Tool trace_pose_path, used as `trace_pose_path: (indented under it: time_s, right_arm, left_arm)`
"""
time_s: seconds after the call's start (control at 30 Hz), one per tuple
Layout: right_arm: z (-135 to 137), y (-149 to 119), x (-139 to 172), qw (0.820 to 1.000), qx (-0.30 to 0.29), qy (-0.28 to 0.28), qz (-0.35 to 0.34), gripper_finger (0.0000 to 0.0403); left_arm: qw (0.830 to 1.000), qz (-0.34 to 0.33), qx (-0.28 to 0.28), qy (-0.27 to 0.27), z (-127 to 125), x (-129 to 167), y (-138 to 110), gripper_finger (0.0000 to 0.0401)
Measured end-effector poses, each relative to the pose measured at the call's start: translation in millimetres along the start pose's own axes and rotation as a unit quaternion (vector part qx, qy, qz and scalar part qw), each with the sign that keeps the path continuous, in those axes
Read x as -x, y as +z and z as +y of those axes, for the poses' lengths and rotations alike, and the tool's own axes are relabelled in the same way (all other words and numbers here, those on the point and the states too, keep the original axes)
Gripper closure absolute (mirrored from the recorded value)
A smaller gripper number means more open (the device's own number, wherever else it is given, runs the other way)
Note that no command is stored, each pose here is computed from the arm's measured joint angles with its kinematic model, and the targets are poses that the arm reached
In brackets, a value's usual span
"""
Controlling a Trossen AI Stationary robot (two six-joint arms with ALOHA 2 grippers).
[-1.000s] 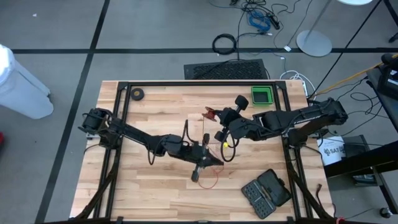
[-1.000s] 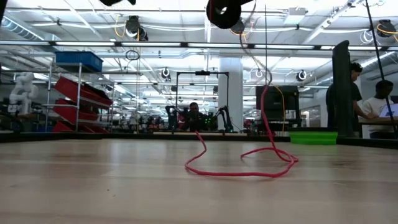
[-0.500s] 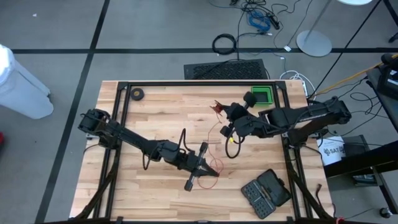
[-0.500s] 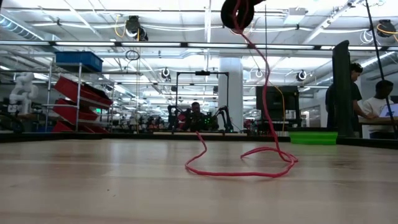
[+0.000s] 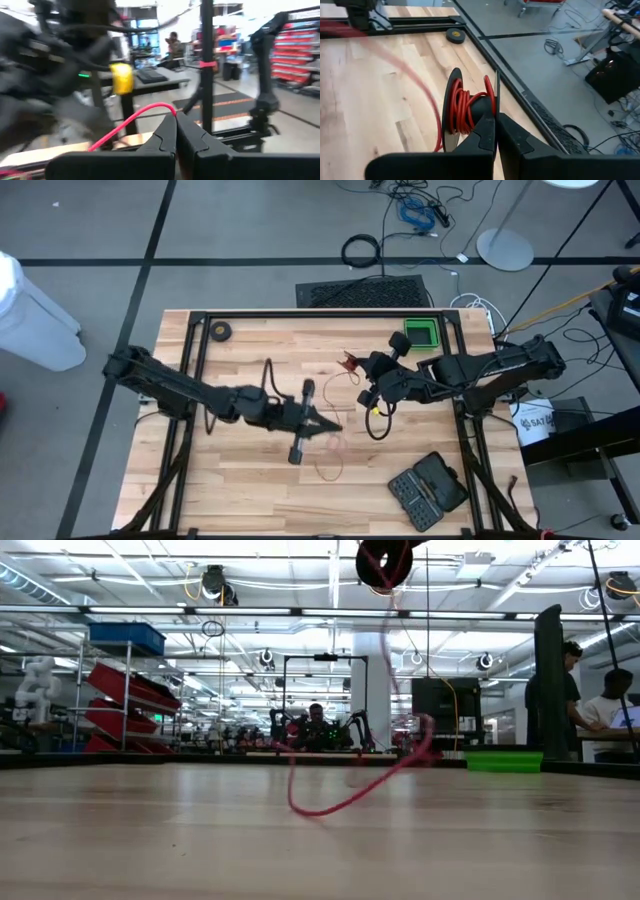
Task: Coil cords
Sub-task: Coil the red wire into the spool
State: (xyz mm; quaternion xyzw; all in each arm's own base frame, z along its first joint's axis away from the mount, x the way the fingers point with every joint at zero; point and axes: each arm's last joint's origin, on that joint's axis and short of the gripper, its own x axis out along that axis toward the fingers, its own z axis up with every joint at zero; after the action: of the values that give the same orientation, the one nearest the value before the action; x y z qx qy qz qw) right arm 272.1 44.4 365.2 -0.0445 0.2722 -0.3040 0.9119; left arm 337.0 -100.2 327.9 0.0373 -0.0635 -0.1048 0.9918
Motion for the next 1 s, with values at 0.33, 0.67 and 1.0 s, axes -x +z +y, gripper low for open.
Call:
trace_pose_path:
  time_s: [0.33,0.67,1.0]
  right_arm:
    - [3.4,1.0,0.3,0.999,-0.006,0.053,0.008,0.0403]
    - [6.2,0.4,0.7,0.995,-0.006,0.102,0.022,0.0403]
    - [8.4,1.0,1.1,0.990,-0.011,0.137,0.027,0.0403]
  left_arm:
    - [0.999,0.003,-0.026,0.035,24.7,22.0,26.7,0.0401]
    - [0.996,-0.017,-0.081,0.036,26.7,22.8,50.6,0.0401]
    - [0.993,-0.046,-0.100,0.043,33.2,20.9,86.4,0.0401]
